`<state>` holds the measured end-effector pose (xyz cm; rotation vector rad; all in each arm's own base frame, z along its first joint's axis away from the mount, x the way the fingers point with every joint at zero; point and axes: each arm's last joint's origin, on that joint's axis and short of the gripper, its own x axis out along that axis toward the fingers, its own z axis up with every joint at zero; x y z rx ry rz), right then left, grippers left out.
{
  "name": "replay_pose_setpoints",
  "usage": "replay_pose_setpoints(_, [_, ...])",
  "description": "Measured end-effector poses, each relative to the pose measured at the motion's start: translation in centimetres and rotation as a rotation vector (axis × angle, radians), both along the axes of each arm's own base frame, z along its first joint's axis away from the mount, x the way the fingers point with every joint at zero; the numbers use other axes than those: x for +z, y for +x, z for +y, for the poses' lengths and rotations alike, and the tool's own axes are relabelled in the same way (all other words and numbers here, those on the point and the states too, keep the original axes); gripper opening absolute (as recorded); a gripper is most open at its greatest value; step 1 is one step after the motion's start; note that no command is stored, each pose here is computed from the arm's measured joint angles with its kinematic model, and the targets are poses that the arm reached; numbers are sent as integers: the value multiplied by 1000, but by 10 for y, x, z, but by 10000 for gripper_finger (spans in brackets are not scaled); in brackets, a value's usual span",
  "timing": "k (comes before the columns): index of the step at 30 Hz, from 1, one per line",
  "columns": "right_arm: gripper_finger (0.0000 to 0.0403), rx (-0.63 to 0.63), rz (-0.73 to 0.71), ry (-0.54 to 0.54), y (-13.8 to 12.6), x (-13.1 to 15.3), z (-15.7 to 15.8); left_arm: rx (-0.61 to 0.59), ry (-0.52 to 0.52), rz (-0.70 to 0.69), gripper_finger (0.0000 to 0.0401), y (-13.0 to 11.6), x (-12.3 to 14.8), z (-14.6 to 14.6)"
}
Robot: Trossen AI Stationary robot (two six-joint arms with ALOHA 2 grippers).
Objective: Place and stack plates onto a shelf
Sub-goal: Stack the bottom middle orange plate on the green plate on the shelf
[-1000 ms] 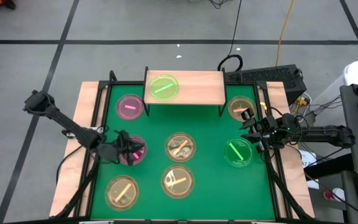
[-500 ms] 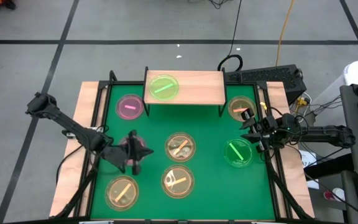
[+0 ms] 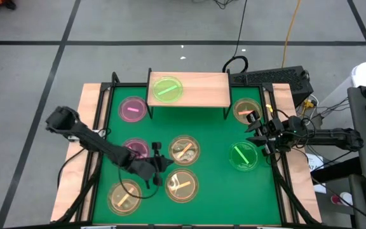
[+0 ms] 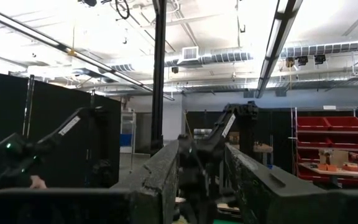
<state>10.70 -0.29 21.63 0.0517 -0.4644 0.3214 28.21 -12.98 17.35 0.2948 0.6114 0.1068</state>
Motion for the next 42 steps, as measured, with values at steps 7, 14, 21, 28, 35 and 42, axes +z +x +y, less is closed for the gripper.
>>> replay_pose_setpoints(7, [114, 0, 0, 0, 0, 0, 0, 1, 40, 77, 14, 8, -33, -4])
replay_pose_setpoints(14, [114, 0, 0, 0, 0, 0, 0, -60, -13, -8, 14, 7, -29, -24])
replay_pose_setpoints(21, [114, 0, 1, 0, 0, 0, 0, -265, 56, 13, 14, 2, 8, -88])
replay_pose_setpoints(28, [114, 0, 1, 0, 0, 0, 0, -359, 239, 107, 14, 6, 26, -146])
replay_pose_setpoints(35, [114, 0, 12, 2, 1, -1, 0, -346, 191, 160, 15, 15, 3, -155])
replay_pose_setpoints(42, [114, 0, 15, 2, 1, -1, 0, -331, 125, 173, 46, 21, -4, -153])
